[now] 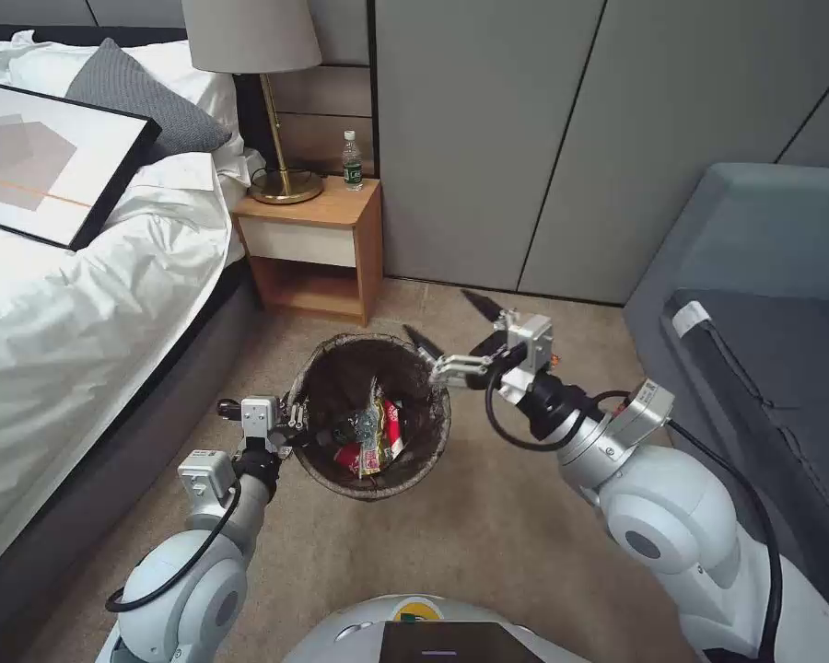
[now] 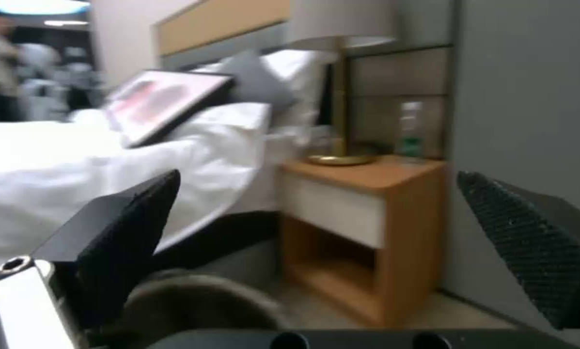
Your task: Pick up the trash bin, then pick up the garbage from the floor and place it into the trash bin.
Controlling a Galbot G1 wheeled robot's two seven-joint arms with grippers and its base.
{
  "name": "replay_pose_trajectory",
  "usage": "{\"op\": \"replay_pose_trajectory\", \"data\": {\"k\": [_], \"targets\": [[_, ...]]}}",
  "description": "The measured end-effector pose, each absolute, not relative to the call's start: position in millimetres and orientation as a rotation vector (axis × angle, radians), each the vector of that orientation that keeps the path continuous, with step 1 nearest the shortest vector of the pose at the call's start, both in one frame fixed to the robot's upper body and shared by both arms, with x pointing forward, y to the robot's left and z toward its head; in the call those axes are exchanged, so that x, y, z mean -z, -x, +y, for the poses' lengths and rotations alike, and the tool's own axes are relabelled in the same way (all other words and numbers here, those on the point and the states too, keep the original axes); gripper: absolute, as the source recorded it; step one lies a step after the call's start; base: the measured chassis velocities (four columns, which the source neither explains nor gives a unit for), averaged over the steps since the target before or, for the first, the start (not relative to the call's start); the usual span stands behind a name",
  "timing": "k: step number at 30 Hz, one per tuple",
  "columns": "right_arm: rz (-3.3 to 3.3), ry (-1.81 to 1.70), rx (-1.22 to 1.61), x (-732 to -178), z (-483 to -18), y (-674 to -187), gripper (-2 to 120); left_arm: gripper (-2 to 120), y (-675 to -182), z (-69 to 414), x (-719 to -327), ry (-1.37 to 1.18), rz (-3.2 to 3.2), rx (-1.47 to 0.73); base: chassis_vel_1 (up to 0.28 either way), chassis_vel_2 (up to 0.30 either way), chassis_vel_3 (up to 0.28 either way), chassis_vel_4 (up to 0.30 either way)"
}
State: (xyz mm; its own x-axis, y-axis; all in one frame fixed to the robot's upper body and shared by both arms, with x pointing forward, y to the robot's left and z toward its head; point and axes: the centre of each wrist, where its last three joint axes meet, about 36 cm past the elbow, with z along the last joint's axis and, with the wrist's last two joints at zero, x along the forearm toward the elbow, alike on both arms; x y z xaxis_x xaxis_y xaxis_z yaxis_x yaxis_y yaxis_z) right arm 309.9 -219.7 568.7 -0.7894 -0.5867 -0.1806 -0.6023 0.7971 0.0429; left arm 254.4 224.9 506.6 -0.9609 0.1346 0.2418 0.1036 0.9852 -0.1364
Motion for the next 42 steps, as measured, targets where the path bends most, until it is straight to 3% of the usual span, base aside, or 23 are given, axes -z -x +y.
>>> {"op": "replay_pose_trajectory", "data": {"k": [7,22,42], "targets": [[2.918,0.533,-0.071,-535.5,-244.8,-304.3,100,7,-256.1,225.7,-505.8,0.178,-2.895,-0.187,0.000,0.000,0.000,0.000],[2.944,0.028,0.227,-461.7,-265.7,-283.7,100,7,-257.8,226.0,-502.9,0.165,-2.914,-0.182,0.000,0.000,0.000,0.000],[2.957,-0.083,0.307,-443.2,-274.0,-287.9,100,7,-259.5,227.2,-502.8,0.154,-2.918,-0.178,-0.020,-0.016,-0.021,-0.017]]}}
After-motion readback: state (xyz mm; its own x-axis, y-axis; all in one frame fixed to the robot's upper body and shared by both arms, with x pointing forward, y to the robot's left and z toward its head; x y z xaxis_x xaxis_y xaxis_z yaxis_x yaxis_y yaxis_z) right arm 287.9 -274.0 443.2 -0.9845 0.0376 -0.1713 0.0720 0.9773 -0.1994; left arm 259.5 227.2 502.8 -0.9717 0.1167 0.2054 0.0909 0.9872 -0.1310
